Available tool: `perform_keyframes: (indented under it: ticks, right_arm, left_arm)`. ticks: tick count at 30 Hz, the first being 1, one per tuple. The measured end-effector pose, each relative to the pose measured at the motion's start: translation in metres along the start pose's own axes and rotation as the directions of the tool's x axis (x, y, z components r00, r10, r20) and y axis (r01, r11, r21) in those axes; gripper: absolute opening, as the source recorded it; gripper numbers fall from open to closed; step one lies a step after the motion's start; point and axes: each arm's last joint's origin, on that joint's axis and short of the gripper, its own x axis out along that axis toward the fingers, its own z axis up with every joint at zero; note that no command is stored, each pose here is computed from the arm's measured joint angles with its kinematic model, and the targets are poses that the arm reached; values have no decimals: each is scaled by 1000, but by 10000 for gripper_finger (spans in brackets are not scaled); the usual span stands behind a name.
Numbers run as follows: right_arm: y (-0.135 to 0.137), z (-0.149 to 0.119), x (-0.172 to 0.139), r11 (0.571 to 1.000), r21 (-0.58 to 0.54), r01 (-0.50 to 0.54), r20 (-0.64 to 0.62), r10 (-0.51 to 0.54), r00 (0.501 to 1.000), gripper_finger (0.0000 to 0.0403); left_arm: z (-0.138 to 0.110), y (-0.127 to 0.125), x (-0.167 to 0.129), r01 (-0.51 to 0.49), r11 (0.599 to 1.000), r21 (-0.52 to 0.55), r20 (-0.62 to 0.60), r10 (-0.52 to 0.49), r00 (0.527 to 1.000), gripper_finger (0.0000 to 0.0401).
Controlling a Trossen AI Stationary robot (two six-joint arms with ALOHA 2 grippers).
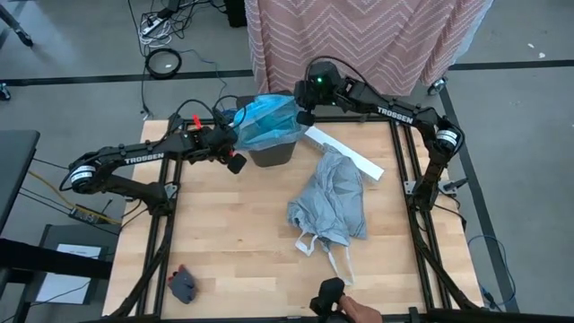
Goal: Place trash/remove bag and relplace
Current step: Insert a new trash bag into the trash bin
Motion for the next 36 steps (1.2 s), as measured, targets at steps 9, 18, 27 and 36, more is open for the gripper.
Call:
perform_keyframes:
  ticks: [9,18,27,36]
  right_arm:
    - [-10,19,-11,997,61,44,92,-49,995,89]
    - [-4,16,-11,996,72,-45,82,39,996,103]
    - [2,19,-16,996,58,-66,77,62,995,110]
    - [4,32,-37,997,44,-67,147,60,987,110]
  left_arm:
    - [26,3,-34,43,999,-22,77,-41,996,5]
    - [35,0,-46,171,983,70,78,-176,981,20]
    - [23,-11,-49,204,976,79,0,-204,979,61]
    - [21,-16,-50,32,992,119,53,-38,998,62]
